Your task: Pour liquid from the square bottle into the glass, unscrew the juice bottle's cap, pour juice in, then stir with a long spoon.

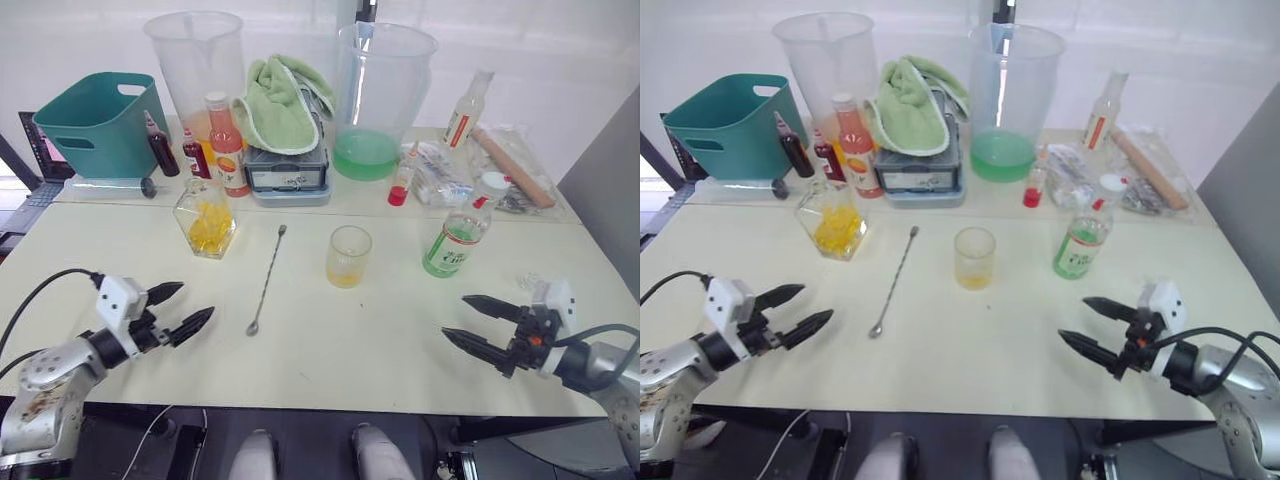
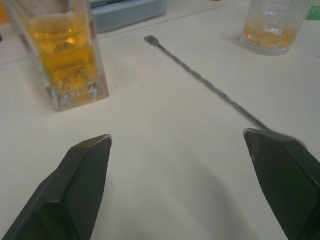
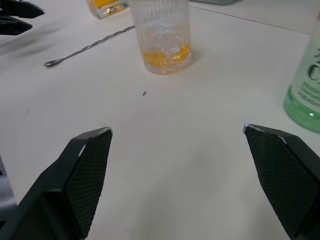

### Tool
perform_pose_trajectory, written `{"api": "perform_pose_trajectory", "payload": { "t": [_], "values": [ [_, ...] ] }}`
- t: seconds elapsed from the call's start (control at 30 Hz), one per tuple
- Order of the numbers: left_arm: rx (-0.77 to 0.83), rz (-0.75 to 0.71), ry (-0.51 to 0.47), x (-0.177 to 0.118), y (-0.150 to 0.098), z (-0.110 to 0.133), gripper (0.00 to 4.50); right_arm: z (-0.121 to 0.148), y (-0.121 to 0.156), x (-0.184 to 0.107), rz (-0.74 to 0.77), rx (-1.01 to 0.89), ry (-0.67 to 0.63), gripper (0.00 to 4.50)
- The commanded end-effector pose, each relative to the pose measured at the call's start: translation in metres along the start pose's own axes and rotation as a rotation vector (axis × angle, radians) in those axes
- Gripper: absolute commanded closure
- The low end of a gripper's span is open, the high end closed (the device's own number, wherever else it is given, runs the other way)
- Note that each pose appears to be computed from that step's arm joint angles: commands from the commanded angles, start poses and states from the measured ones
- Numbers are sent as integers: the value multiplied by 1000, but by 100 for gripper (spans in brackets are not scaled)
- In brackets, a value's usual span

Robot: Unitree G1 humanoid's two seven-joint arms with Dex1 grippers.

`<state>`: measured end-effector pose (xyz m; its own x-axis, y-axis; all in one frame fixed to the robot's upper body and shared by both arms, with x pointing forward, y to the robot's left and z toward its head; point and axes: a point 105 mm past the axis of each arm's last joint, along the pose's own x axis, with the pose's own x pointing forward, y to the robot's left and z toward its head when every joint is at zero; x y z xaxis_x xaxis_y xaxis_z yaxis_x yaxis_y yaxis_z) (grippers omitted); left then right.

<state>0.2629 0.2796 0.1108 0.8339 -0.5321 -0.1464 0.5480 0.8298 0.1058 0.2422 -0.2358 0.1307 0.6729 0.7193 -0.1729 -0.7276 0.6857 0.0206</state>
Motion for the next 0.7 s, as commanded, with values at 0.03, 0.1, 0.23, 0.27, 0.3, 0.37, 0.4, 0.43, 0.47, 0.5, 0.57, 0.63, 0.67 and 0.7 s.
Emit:
{"api": "perform_pose_trajectory", "payload": {
  "t": [0.03, 0.1, 0.23, 0.27, 0.3, 0.37, 0.4, 0.43, 0.47, 0.5, 0.57, 0.63, 0.67, 0.7],
  "values": [
    [28, 52, 1, -23, 17, -2, 3, 5, -13, -17, -74, -30, -26, 0],
    [17, 61, -10, -26, 19, -3, 3, 5, -16, -19, -94, -24, -39, 0],
    [13, 54, -21, -26, 19, -3, 3, 5, -17, -21, -105, -19, -49, 0],
    [13, 54, -24, -26, 19, -3, 3, 5, -17, -22, -105, -20, -47, 0],
    [20, 51, -28, -26, 18, -2, 3, 6, -18, -22, -105, -21, -46, 0],
    [26, 43, -39, -25, 17, -1, 3, 7, -18, -22, -108, -22, -48, 0],
    [21, 33, -49, -23, 15, 1, 3, 8, -18, -22, -110, -22, -50, 0],
    [19, 17, -53, -22, 13, 2, 3, 9, -19, -22, -115, -23, -51, 0],
    [19, -16, -60, -19, 8, 5, 3, 9, -18, -21, -118, -23, -51, 0],
    [22, -50, -67, -16, 4, 8, 3, 8, -17, -21, -120, -22, -51, 0],
    [23, -107, -97, -9, -4, 20, 3, 8, -14, -22, -125, -18, -56, 0],
    [30, -181, -142, 1, -13, 39, 3, 8, -10, -23, -141, -16, -64, 0],
    [36, -224, -158, 6, -18, 48, 3, 9, -8, -24, -152, -17, -71, 0],
    [55, -263, -174, 10, -23, 56, 3, 10, -7, -24, -166, -15, -82, 0]
  ]
}}
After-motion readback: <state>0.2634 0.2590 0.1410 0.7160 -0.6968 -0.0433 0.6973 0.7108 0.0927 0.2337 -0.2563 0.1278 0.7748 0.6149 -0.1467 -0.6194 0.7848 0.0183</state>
